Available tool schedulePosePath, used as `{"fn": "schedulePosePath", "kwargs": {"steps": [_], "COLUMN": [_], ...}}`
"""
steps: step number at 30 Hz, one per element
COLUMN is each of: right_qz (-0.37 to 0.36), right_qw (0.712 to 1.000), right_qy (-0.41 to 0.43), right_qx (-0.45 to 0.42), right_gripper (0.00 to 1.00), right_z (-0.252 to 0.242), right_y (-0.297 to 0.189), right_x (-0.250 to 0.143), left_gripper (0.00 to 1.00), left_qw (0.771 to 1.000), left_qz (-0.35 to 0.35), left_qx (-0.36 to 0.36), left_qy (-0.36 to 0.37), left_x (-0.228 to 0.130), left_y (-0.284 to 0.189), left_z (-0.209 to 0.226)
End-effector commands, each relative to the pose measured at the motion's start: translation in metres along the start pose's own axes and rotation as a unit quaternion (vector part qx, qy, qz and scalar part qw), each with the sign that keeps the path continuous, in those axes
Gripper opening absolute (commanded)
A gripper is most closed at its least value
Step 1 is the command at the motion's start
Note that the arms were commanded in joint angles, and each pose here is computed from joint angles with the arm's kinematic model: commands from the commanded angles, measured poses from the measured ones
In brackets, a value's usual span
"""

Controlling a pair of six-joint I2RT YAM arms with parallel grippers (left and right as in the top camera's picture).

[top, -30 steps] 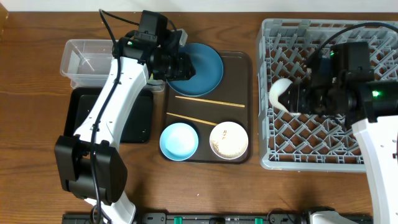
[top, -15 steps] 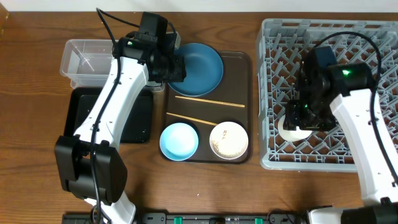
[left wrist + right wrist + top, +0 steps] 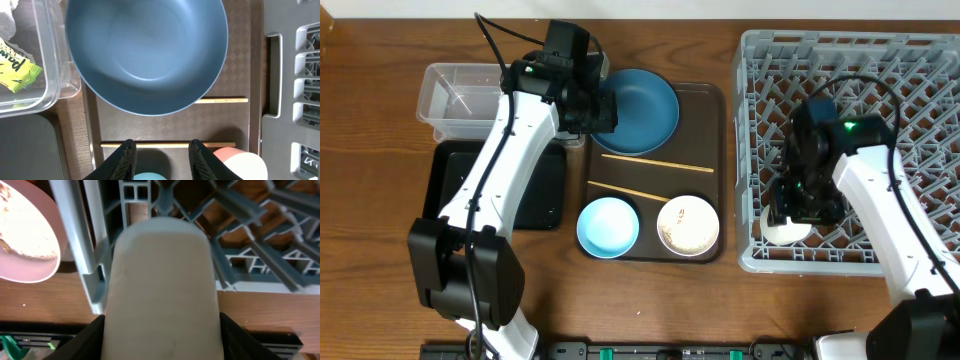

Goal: Sort waste into correct bins and load items into the dishwasher rack
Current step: 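Carry the cup with the right gripper over the dish rack and lower it, then place the cup upside down in the rack and open the right gripper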

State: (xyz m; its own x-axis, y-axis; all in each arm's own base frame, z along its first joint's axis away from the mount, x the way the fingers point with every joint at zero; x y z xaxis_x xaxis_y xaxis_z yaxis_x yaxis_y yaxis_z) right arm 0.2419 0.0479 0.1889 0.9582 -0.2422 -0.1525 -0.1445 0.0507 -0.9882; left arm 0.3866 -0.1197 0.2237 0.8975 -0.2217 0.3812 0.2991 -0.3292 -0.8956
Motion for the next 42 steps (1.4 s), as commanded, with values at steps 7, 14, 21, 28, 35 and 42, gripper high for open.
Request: {"fn": "schedulePosePath", "kwargs": {"steps": [7, 14, 21, 28, 35, 42], "right_qz": [0.007, 0.013, 0.024, 0.017, -0.011, -0.018], "right_qw": [1.000, 1.000, 0.998, 0.997, 0.996, 0.996], "right_qy": [-0.012, -0.012, -0.012, -0.016, -0.023, -0.025], "right_qx": [0.003, 0.020, 0.055, 0.070, 0.082, 0.086], "right_gripper": [0.61, 0.57, 0.54, 0.39, 0.42, 0.40], "right_z": [0.003, 0.007, 0.014, 0.019, 0.023, 0.022], "right_y": [0.023, 0.023, 0.021, -0.003, -0.030, -0.036], "right_x": [0.001, 0.000, -0.002, 0.000, 0.005, 0.007], "left_gripper": [0.38, 0.38, 0.38, 0.38, 0.38, 0.38], "left_qw": [1.000, 1.000, 1.000, 1.000, 1.000, 1.000], "left_qz": [0.010, 0.014, 0.014, 0.014, 0.015, 0.020], "left_qx": [0.005, 0.005, 0.005, 0.005, 0.005, 0.005], "left_qy": [0.004, 0.002, 0.002, 0.002, 0.002, 0.001], "left_x": [-0.004, -0.005, -0.005, -0.005, -0.006, -0.007], "left_y": [0.004, 0.004, 0.004, 0.004, 0.004, 0.004], "left_z": [0.002, 0.002, 0.002, 0.002, 0.002, 0.002]}}
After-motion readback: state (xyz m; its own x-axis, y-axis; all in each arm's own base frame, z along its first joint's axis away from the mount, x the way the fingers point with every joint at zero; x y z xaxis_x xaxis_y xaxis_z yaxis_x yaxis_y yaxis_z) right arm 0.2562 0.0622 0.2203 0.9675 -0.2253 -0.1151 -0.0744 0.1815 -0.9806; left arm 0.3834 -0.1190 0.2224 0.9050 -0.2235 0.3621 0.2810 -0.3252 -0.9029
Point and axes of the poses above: each gripper's point midway between its finger pads, its own y axis out along the fingers, its own z axis along the line the jaws close on, x = y × z, the point moved 7 cm from there along -y, back along the fingers, and after that the axes turned 13 degrees about y, right-handed, at the moved point
